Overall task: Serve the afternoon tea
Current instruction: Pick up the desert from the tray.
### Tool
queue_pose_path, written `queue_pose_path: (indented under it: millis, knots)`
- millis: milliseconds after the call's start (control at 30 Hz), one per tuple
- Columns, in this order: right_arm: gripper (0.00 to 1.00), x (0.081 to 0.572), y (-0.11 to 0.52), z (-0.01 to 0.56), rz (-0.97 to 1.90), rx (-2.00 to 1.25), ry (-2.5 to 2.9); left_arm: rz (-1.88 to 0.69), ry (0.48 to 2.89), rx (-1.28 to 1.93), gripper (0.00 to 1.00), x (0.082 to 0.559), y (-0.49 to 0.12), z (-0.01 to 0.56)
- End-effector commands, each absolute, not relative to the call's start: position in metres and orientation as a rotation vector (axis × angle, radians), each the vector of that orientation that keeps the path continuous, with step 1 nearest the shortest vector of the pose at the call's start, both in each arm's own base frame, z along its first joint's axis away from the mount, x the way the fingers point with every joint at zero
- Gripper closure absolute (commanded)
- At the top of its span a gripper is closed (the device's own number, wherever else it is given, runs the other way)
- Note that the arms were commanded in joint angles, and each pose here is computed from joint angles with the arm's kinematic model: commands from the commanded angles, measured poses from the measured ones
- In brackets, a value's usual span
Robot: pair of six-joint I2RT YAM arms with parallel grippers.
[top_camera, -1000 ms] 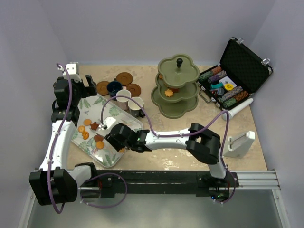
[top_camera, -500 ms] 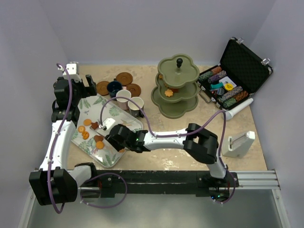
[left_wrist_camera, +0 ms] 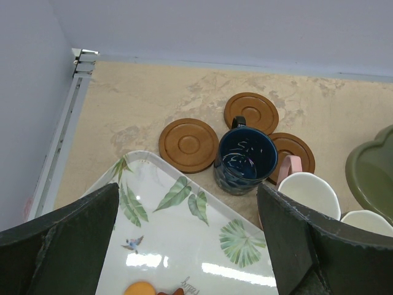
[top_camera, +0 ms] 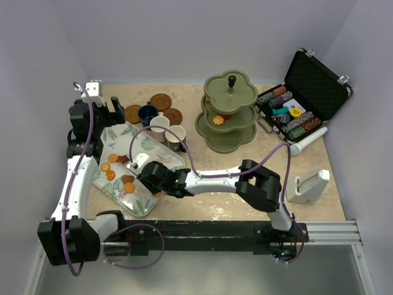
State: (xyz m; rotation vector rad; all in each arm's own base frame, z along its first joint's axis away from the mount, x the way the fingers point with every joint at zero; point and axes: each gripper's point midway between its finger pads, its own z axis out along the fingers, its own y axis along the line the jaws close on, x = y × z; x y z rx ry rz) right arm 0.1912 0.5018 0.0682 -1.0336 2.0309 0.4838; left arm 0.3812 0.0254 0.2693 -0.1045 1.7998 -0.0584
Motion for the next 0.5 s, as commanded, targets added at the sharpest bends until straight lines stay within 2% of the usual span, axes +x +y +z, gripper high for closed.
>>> queue_pose_path:
  millis: [0, 233, 467]
  knots:
    - [0.63, 0.201, 0.513, 0.115, 0.520, -0.939, 1.953, -0.083, 1.766, -0.094, 0.02, 0.385, 0.020, 0.277]
    - [0.65, 0.203, 0.506, 0.141, 0.532, -0.881, 1.936, -0.074, 1.759, -0.100, 0.02, 0.384, 0.022, 0.280]
    - [0.66, 0.216, 0.480, 0.184, 0.460, -0.783, 1.901, 0.049, 1.686, -0.202, 0.02, 0.370, 0.045, 0.298]
